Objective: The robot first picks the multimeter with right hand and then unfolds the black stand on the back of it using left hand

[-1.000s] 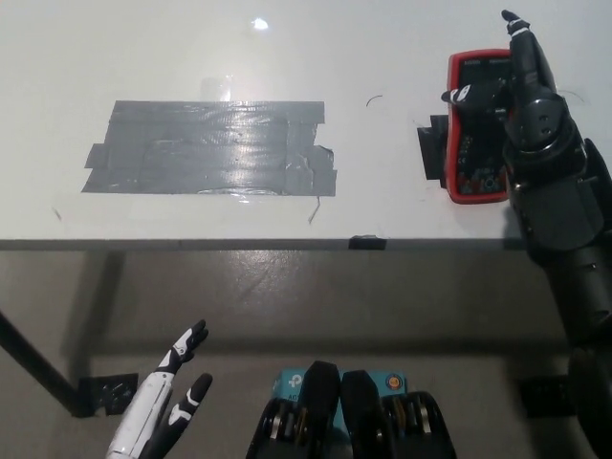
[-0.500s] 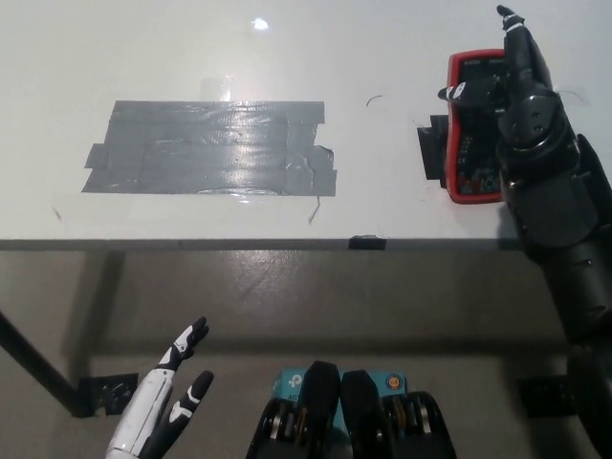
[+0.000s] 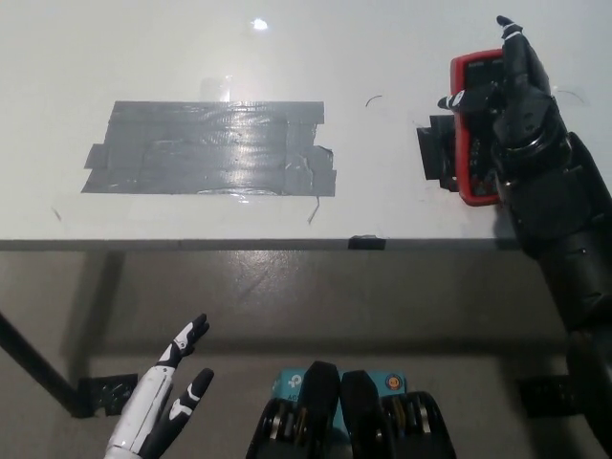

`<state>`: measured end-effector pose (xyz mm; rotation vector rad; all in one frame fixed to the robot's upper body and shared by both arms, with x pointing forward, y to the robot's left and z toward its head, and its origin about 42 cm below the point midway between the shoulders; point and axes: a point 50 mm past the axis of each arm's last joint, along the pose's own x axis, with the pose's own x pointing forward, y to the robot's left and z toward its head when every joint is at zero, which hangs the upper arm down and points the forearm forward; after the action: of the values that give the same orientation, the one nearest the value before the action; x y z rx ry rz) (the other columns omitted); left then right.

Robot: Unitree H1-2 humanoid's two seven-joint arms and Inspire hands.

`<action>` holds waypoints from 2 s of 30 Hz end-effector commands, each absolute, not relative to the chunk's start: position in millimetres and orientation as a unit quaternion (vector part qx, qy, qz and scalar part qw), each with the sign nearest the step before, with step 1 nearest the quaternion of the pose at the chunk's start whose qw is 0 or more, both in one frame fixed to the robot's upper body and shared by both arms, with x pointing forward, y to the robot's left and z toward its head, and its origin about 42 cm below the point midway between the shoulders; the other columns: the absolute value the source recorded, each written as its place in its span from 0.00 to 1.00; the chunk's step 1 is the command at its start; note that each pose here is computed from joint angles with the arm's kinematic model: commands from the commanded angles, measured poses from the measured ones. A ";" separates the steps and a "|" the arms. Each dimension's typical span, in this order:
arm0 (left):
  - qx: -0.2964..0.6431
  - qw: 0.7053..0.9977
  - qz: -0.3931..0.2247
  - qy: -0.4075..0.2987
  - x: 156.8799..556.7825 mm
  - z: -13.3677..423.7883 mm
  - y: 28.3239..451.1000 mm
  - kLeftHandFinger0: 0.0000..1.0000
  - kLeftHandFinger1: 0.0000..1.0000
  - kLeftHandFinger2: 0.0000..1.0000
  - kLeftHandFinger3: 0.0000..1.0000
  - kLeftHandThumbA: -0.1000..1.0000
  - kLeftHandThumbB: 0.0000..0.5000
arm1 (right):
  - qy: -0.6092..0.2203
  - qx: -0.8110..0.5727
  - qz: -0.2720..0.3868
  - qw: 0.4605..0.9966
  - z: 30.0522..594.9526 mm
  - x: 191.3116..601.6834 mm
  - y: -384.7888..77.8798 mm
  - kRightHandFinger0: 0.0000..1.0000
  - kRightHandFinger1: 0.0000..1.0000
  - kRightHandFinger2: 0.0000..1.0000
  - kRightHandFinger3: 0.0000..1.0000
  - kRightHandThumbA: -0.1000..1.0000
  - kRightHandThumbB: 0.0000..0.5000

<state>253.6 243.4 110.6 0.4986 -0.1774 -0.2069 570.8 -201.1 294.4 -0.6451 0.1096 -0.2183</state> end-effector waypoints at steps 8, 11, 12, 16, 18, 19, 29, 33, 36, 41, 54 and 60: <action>0.253 0.956 -0.106 -0.109 256.4 121.5 245.5 1.00 1.00 1.00 1.00 1.00 0.38 | -0.090 -0.165 -0.284 0.940 317.2 570.3 -194.6 0.00 0.07 0.41 0.43 0.00 0.46; 0.251 0.956 -0.105 -0.109 256.3 121.9 245.4 1.00 1.00 1.00 1.00 1.00 0.38 | -0.098 -0.135 -0.284 0.944 313.4 569.4 -193.7 0.00 0.04 0.42 0.46 0.00 0.47; 0.251 0.956 -0.104 -0.110 258.4 123.3 246.1 1.00 1.00 1.00 1.00 1.00 0.38 | -0.101 -0.128 -0.286 0.944 314.3 570.3 -192.9 0.00 0.04 0.41 0.46 0.00 0.47; 0.254 0.955 -0.104 -0.113 261.4 125.6 246.9 1.00 1.00 1.00 1.00 1.00 0.37 | -0.106 -0.101 -0.287 0.947 315.4 571.0 -191.9 0.00 0.00 0.43 0.53 0.00 0.44; 0.253 0.955 -0.105 -0.112 261.4 125.6 246.7 1.00 1.00 1.00 1.00 1.00 0.37 | -0.112 -0.071 -0.290 0.948 316.1 570.2 -192.6 0.00 0.00 0.44 0.56 0.00 0.43; 0.252 0.955 -0.105 -0.112 261.3 125.6 246.7 1.00 1.00 1.00 1.00 1.00 0.37 | -0.109 -0.047 -0.292 0.949 317.3 570.0 -192.9 0.06 0.08 0.49 0.57 0.00 0.44; 0.254 0.955 -0.101 -0.117 265.8 128.6 247.4 1.00 1.00 1.00 1.00 1.00 0.36 | -0.118 0.088 -0.273 0.951 331.5 569.6 -196.3 0.00 0.20 0.69 0.72 0.00 0.35; 0.255 0.955 -0.102 -0.115 265.7 128.1 247.3 1.00 1.00 1.00 1.00 1.00 0.38 | -0.106 0.300 -0.219 0.922 345.6 567.7 -202.6 0.00 0.20 0.73 0.77 0.00 0.26; 0.255 0.954 -0.102 -0.116 266.2 129.0 247.4 1.00 1.00 1.00 1.00 1.00 0.38 | -0.106 0.329 -0.209 0.915 349.1 566.7 -203.7 0.00 0.26 0.72 0.76 0.00 0.26; 0.247 0.956 -0.101 -0.120 266.7 130.0 246.6 1.00 1.00 1.00 1.00 1.00 0.38 | -0.073 0.556 -0.090 0.823 370.3 553.2 -212.9 0.00 0.14 0.55 0.97 0.00 0.14; 0.172 0.951 -0.067 -0.246 277.5 208.1 234.7 1.00 1.00 1.00 1.00 1.00 0.40 | -0.041 0.656 0.070 0.751 355.4 528.9 -196.5 0.00 0.34 0.75 1.00 0.00 0.12; 0.158 0.934 -0.071 -0.312 286.5 252.7 224.4 1.00 1.00 1.00 1.00 1.00 0.38 | -0.039 0.671 0.099 0.734 348.3 520.8 -188.6 0.00 0.35 0.77 1.00 0.00 0.12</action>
<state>277.1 234.8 149.3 0.4669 -0.3030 -0.1874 518.7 -217.1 207.3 0.9497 0.2717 -0.5089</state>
